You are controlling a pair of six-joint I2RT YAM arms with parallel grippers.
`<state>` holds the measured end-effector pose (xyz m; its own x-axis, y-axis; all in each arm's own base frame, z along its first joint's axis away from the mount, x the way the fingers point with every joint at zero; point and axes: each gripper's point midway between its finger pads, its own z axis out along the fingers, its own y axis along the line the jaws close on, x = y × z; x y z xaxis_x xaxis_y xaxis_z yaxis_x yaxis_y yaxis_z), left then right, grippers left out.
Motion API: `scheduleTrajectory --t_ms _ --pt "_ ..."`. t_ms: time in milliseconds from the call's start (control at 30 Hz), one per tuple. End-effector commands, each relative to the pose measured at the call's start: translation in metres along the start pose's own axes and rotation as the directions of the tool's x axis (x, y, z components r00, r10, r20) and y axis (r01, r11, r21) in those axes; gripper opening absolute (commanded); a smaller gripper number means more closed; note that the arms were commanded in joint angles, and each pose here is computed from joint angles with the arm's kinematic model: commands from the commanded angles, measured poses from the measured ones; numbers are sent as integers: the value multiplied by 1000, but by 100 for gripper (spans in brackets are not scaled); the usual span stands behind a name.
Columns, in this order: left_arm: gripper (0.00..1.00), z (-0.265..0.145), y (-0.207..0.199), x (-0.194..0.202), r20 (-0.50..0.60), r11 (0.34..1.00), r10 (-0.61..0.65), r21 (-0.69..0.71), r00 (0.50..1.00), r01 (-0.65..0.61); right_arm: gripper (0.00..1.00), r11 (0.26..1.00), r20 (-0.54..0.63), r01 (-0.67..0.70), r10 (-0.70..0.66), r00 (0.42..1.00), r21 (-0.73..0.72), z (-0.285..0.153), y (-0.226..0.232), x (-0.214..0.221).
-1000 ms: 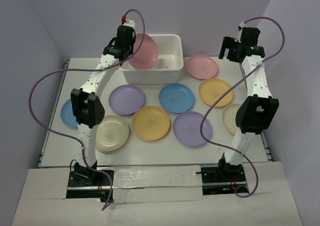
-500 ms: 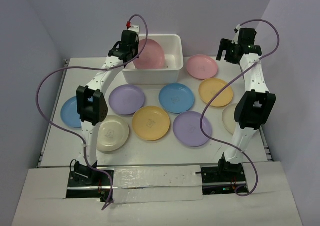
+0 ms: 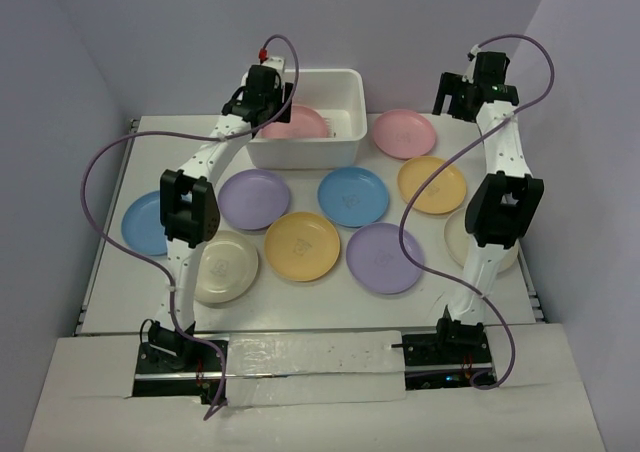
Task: Place the plates into the plastic bin on the countertop
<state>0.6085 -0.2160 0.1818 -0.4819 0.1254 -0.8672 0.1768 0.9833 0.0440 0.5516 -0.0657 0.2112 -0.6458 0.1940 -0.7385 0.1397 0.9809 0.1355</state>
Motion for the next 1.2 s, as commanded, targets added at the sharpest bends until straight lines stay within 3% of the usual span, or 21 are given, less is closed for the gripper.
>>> scheduleTrajectory --t_ms 0,67,100,267,400,700,867,1000,1167 --pt "92 -32 4 -89 230 998 -53 -5 972 56 97 1000 44 0 -1 999 25 6 -7 -16" --pt "96 -42 5 -108 284 998 -63 -1 957 66 95 1000 42 0 -1 999 30 11 -9 -16" --pt "97 -71 7 -143 372 997 -72 11 926 73 92 999 37 -2 1 999 35 17 -10 -14" --pt "99 -145 20 -209 572 997 -59 -9 818 78 84 999 12 -5 5 1000 51 44 -16 -4" --pt "99 -183 39 -225 616 994 6 -90 788 63 77 998 -15 -12 12 1000 54 68 -20 7" --pt "99 -215 85 -206 554 970 45 -224 831 97 75 995 -87 -98 98 991 6 115 -17 39" --pt "99 -211 102 -187 498 960 22 -253 867 120 73 990 -79 -139 138 987 -1 133 -18 42" --pt "99 -206 118 -163 425 948 -69 -254 902 192 68 984 -92 -175 171 981 -33 145 -9 48" --pt "99 -209 126 -144 381 944 -34 -290 924 155 61 984 -119 -180 178 977 -11 156 -6 64"
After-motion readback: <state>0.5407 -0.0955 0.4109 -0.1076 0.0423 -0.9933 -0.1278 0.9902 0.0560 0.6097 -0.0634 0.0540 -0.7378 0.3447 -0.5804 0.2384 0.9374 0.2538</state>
